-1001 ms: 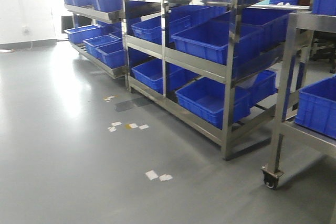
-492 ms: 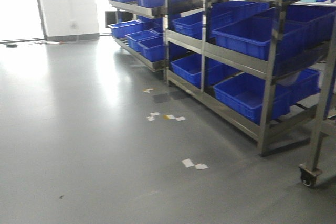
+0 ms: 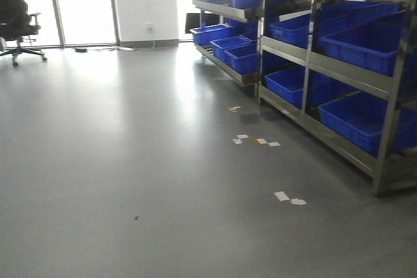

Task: Pick red cube and place on left shelf
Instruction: 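Drive the base away from the table holding the cube in the right gripper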

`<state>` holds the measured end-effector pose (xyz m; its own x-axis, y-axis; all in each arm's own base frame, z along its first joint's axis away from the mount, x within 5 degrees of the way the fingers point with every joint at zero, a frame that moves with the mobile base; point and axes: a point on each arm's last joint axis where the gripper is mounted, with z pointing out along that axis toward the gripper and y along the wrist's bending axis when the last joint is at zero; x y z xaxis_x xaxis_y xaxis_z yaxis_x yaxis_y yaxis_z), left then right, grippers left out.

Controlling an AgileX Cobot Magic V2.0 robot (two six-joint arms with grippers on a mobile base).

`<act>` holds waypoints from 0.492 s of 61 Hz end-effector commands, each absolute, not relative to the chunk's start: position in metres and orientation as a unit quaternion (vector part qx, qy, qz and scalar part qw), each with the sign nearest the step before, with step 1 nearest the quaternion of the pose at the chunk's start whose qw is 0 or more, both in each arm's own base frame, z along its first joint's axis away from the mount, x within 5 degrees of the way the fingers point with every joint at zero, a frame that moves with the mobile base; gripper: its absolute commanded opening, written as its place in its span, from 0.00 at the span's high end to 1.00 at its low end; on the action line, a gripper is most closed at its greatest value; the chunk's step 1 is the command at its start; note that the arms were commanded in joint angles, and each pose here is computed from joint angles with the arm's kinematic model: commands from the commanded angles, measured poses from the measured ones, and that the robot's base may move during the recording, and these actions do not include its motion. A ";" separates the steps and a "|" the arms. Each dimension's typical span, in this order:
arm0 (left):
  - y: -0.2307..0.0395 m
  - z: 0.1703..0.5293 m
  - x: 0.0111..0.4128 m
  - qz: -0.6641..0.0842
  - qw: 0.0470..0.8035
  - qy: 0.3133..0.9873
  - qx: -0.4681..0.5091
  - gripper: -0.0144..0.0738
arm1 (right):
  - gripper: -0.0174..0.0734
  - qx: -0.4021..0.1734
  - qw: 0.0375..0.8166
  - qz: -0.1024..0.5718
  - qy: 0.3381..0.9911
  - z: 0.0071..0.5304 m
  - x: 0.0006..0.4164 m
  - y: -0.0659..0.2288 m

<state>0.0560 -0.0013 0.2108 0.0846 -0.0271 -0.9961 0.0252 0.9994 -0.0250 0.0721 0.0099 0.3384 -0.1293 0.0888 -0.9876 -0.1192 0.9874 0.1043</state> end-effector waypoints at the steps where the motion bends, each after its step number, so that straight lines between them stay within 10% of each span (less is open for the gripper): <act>1: -0.001 0.211 0.055 -0.018 0.762 0.648 -0.001 0.72 | 0.75 -0.012 0.696 0.076 0.714 0.355 0.073 0.009; 30: -0.001 0.211 0.055 -0.018 0.762 0.648 -0.001 0.72 | 0.75 -0.012 0.696 0.076 0.714 0.355 0.073 0.009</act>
<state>0.0560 -0.0013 0.2108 0.0846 -0.0271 -0.9961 0.0252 0.9994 -0.0250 0.0721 0.0099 0.3384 -0.1293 0.0888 -0.9876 -0.1192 0.9874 0.1043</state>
